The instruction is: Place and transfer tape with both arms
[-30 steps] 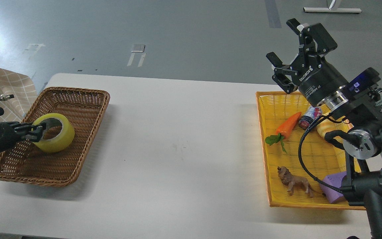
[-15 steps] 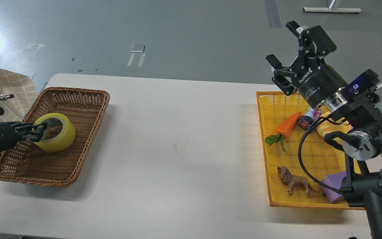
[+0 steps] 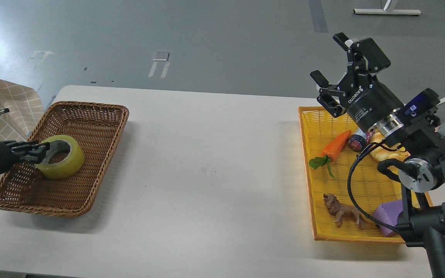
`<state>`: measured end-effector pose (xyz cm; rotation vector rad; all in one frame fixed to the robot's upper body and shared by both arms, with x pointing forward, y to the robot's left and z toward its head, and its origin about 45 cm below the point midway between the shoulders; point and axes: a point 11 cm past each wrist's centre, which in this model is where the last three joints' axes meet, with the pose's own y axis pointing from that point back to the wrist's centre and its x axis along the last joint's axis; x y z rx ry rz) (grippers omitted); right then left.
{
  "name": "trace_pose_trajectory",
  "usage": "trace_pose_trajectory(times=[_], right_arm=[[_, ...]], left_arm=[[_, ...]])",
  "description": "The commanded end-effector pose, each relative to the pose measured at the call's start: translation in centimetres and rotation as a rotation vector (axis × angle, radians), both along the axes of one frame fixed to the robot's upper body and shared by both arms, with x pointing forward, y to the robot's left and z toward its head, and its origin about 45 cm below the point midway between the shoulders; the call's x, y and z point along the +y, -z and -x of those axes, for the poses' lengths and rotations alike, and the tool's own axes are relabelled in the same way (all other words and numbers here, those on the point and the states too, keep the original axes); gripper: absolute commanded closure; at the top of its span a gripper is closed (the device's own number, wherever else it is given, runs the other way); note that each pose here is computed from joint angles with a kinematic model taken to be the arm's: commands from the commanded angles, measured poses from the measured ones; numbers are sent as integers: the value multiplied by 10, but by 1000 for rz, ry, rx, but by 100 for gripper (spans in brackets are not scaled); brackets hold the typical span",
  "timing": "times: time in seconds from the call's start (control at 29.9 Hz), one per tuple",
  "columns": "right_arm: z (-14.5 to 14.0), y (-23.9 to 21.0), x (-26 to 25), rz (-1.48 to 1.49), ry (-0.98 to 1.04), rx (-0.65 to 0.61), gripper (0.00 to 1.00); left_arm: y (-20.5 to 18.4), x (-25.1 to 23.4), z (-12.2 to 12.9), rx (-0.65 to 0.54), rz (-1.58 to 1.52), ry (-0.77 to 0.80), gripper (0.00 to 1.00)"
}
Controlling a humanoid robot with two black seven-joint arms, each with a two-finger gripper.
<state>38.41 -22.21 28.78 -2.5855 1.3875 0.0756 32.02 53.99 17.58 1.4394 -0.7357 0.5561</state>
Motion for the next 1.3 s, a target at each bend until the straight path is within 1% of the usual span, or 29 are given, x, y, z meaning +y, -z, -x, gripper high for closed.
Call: trace_pose_trajectory(times=[0.0, 0.07, 0.1, 0.13, 0.37, 0.47, 0.5, 0.53, 0.6, 0.67, 0.74, 0.8, 0.94, 1.0, 1.04, 1.1, 1.17, 1.27], right_arm=[[1, 1, -1, 0, 2, 2, 1], [1, 0, 0, 0, 1, -1, 1], [1, 0, 0, 0, 1, -1, 1], [0, -1, 0, 0, 1, -2, 1], [0, 0, 0, 0, 1, -1, 1], [0, -1, -1, 1, 2, -4, 1], [-1, -1, -1, 1, 3, -3, 1], [-1, -1, -1, 1, 3, -3, 1], [-1, -1, -1, 1, 3, -3, 1], [-1, -1, -1, 1, 3, -3, 1], [-1, -2, -1, 0, 4, -4, 1], [-1, -2, -1, 0, 3, -6, 1], [-1, -3, -1, 0, 3, -7, 1], [-1, -2, -1, 0, 5, -6, 1], [-1, -2, -1, 1, 5, -6, 1], [-1, -3, -2, 0, 7, -9, 1], [-2, -5, -2, -2, 7, -13, 1], [-4, -11, -1, -3, 5, -27, 1]], left_arm=[[-7, -3, -7, -23, 12, 7, 19], [-11, -4, -10, -39, 40, 0, 11], [-17, -6, -15, -66, 69, -15, 5], [-23, -9, -21, -95, 105, -30, 3], [-43, -18, -38, -186, 267, -104, 2], [-58, -32, -58, -246, 331, -97, 2], [-61, -50, -71, -277, 401, -90, 2], [-64, -59, -78, -293, 443, -90, 2], [-84, -88, -102, -372, 627, -108, 2], [-96, -98, -113, -401, 722, -131, 2], [-109, -103, -122, -396, 856, -202, 2], [-121, -114, -134, -369, 1062, -301, 2], [-131, -151, -145, -340, 1321, -316, 2], [-136, -170, -146, -312, 1418, -298, 2], [-141, -187, -145, -288, 1464, -260, 2], [-147, -206, -143, -261, 1504, -216, 2], [-158, -240, -133, -191, 1575, -124, 2], [-164, -268, -117, -86, 1641, -63, 2]])
